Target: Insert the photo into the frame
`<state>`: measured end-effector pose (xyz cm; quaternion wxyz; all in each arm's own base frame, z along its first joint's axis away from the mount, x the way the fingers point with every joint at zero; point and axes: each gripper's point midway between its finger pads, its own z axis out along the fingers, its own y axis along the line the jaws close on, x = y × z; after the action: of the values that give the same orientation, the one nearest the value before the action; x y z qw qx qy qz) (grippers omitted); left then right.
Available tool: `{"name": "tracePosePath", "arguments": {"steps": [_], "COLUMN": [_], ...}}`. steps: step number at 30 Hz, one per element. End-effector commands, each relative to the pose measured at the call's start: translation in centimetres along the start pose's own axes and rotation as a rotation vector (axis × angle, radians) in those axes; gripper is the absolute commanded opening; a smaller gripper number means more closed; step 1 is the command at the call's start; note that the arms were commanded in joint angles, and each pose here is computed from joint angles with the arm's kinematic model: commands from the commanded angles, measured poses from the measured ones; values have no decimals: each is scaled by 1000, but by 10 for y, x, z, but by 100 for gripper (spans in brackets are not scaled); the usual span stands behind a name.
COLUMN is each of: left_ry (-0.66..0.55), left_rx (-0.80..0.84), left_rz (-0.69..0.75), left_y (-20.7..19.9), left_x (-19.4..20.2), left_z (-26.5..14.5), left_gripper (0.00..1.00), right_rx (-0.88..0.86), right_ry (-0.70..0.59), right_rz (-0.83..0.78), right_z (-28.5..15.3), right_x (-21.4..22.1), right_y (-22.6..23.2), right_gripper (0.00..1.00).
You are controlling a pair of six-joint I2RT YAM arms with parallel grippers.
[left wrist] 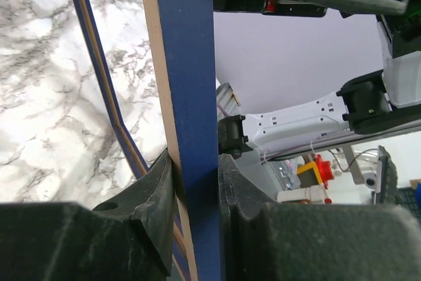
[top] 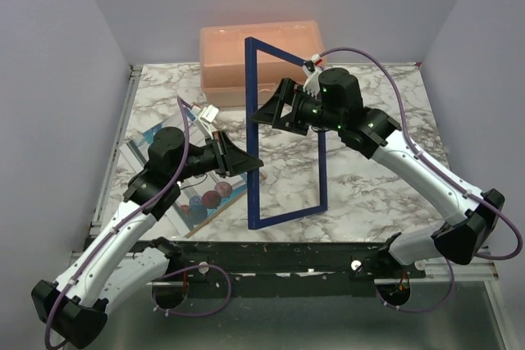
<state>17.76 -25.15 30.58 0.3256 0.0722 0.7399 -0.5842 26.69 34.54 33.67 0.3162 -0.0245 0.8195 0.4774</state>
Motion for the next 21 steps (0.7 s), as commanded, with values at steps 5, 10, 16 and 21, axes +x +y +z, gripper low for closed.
{"name": "tracePosePath", "arguments": {"steps": [5, 10, 16, 21], "left_ry": [-78, -72, -47, -51], "left_rx": [-72, -94, -140, -229], "left_rz": [104, 88, 39, -34], "left_y": [-27, -41, -54, -52], "left_x": [-22, -24, -24, -24], "left_z": [-25, -35, -48, -58], "left_gripper": [0, 0, 0, 0], "right_rx": [37, 59, 66, 73], "right_ry": [-86, -96, -105, -89], "right_rz": [-69, -85, -83, -55], "right_z": [-28, -35, -39, -38], "right_x": [-26, -32, -37, -33], "right_y": [13, 16, 20, 18], "right_gripper": [100, 100, 100, 100]}}
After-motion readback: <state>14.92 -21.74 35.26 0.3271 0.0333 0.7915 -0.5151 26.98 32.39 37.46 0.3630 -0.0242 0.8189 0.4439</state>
